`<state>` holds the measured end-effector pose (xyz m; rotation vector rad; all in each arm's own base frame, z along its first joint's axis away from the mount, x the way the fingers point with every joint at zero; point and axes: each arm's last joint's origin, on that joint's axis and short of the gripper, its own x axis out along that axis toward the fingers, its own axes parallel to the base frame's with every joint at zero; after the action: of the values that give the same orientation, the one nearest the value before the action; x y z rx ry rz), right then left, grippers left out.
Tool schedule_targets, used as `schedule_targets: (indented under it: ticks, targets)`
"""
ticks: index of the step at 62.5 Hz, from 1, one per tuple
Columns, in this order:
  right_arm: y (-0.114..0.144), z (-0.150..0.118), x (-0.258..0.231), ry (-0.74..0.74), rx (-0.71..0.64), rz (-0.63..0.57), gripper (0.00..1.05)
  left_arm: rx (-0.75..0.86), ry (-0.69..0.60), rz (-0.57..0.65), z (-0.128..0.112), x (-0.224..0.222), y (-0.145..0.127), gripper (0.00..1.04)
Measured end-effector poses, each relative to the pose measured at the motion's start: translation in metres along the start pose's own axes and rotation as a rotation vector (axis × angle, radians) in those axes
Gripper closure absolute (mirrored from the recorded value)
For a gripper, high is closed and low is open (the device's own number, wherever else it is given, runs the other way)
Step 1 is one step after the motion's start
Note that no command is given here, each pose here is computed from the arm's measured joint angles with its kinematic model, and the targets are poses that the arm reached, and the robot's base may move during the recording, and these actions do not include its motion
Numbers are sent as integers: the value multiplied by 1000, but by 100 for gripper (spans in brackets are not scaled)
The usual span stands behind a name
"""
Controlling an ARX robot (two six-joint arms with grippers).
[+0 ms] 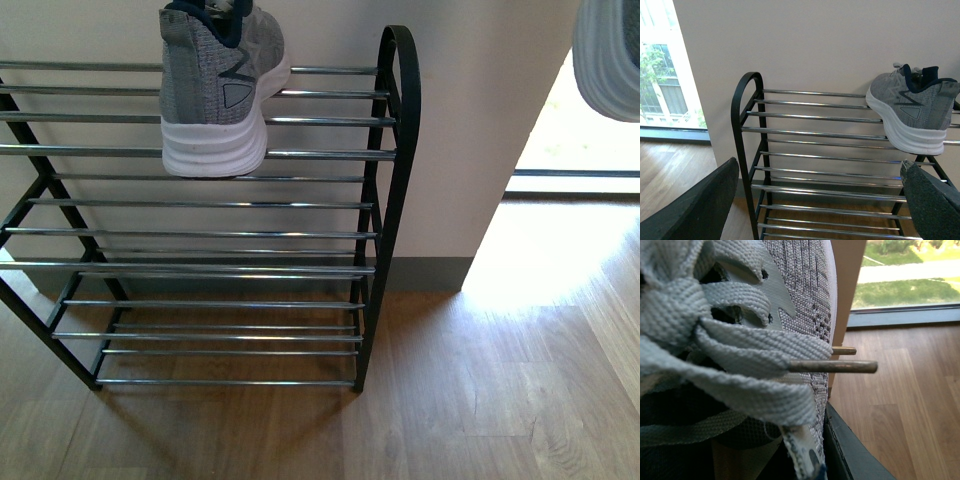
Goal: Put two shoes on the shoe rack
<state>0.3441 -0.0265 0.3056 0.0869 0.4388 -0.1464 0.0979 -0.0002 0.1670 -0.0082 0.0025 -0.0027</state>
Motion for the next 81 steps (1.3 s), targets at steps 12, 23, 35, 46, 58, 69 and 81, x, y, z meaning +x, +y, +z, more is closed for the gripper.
schedule_targets:
  ticks: [12,23,35,46,58,69,81]
  targets:
    - [25,14,-6,68,0,68,102,0,0,0,0,0,0,9]
    - [47,21,-6,99,16,106,102,0,0,0,0,0,0,9]
    - [68,27,0,147,67,118,102,0,0,0,0,0,0,9]
    - [88,25,11,191,107,106,102,0,0,0,0,0,0,9]
    - [117,13,13,241,90,147,102,0,0,0,0,0,0,9]
    - [135,1,6,273,70,181,102,0,0,0,0,0,0,9]
    - [143,-11,3,313,68,203,102,0,0,0,0,0,0,9]
